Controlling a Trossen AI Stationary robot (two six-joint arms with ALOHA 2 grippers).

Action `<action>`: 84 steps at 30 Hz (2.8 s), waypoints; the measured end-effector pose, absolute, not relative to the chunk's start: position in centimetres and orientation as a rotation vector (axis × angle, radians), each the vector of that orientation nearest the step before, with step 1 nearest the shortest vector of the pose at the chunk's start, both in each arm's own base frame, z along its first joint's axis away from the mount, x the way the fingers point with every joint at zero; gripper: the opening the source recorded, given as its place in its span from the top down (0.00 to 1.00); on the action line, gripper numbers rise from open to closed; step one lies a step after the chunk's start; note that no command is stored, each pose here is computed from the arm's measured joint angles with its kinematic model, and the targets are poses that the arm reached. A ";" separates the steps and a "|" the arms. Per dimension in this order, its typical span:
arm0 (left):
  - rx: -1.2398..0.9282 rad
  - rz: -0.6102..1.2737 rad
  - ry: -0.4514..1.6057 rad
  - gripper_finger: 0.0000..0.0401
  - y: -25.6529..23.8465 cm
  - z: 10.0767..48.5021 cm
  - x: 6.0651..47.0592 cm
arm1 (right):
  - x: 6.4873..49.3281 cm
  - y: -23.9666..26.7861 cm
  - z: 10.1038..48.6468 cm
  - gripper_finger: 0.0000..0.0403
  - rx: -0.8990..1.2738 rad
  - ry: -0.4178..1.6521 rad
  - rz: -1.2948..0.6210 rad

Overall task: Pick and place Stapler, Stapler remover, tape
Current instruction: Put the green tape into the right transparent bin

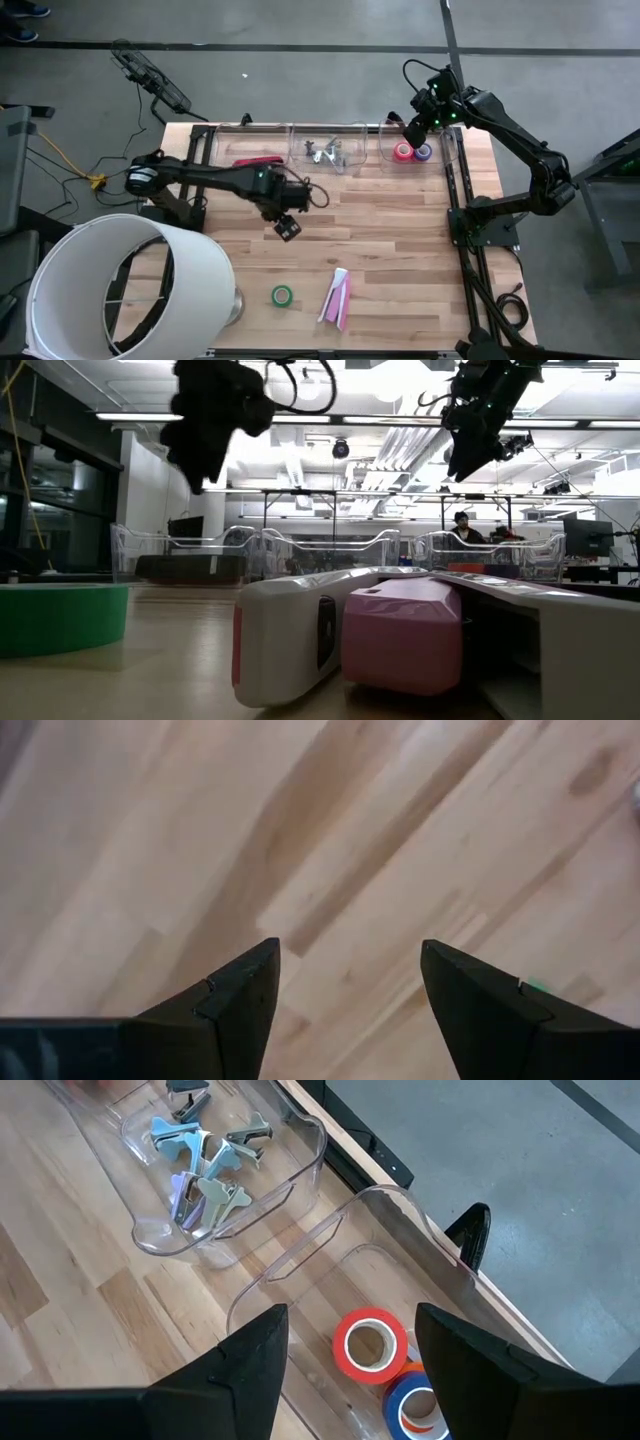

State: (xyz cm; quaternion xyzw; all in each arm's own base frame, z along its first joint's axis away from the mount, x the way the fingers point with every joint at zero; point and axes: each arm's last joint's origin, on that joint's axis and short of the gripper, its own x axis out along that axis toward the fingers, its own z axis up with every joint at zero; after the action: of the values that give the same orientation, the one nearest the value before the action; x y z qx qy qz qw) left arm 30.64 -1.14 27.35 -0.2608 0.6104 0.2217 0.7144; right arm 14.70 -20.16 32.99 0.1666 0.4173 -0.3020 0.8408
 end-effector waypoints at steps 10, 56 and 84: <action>-0.687 0.479 1.405 0.40 -5.6 25.2 29.9 | 14.7 -20.2 33.0 0.48 0.352 0.881 -0.638; -0.177 -0.120 1.401 0.40 -16.9 17.7 32.0 | 14.8 -20.1 33.0 0.48 0.364 0.865 -0.603; -0.138 -0.081 1.427 0.80 -16.5 15.9 31.0 | 14.8 -20.1 33.1 0.48 0.359 0.859 -0.605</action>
State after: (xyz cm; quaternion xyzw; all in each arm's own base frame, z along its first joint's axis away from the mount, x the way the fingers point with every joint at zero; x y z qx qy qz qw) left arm 31.00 -16.51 15.94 -0.0633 0.6538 -0.0370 0.7531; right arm 14.85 -20.11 33.06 0.1705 0.4079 -0.2871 0.8498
